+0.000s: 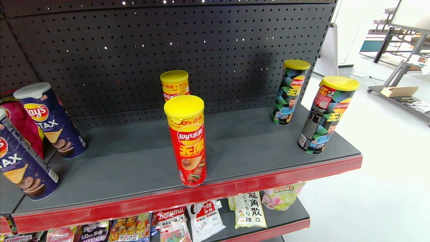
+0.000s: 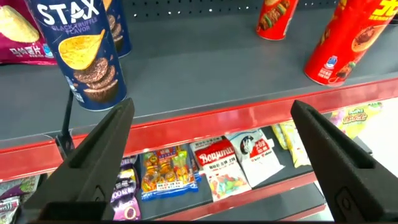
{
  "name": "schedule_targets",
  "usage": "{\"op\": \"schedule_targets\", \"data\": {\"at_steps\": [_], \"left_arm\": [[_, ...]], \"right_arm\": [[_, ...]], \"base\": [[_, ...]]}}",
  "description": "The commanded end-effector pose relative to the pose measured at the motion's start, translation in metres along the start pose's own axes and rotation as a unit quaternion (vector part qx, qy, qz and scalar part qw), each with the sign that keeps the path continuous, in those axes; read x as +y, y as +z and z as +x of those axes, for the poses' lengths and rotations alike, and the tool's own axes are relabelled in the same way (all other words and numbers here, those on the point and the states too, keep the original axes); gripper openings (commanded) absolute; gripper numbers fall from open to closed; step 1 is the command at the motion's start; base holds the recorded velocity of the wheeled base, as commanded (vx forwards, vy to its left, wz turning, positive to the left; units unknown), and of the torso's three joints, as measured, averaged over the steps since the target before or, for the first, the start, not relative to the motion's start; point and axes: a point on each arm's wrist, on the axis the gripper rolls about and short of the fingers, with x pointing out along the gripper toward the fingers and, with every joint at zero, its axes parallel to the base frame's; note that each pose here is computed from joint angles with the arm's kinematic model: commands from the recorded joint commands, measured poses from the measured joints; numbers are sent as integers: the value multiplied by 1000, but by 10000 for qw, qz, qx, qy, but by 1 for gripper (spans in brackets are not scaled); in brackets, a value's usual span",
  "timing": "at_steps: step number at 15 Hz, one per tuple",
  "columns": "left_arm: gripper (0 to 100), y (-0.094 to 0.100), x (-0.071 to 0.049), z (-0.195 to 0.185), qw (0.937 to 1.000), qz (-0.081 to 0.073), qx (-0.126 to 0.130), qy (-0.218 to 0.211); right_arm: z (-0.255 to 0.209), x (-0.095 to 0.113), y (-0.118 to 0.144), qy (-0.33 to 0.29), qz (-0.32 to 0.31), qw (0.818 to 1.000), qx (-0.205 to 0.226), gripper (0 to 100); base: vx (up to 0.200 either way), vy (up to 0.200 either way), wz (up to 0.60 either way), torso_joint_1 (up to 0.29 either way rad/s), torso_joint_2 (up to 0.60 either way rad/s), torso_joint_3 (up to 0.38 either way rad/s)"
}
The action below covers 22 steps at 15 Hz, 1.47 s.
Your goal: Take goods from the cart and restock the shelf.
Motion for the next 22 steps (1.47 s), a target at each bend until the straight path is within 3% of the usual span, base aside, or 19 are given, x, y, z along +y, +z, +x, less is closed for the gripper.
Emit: {"op": "schedule_targets", "data": {"at_steps": [1, 18, 22], "left_arm": [[100, -3, 0, -1, 10000, 5, -24, -37], [100, -15, -1, -17, 9997, 160, -208, 3], [100, -19, -1, -21, 9992, 257, -280, 134]], "right_arm": [[0, 0, 0, 2, -2, 10000, 1, 100], [0, 0, 0, 33, -32, 10000, 1, 100], [0, 0, 0, 25, -25, 10000, 1, 100]], "base": [[0, 0, 0, 0, 0, 0], [0, 0, 0, 0, 0, 0], [0, 0, 150, 1, 1, 1]]}}
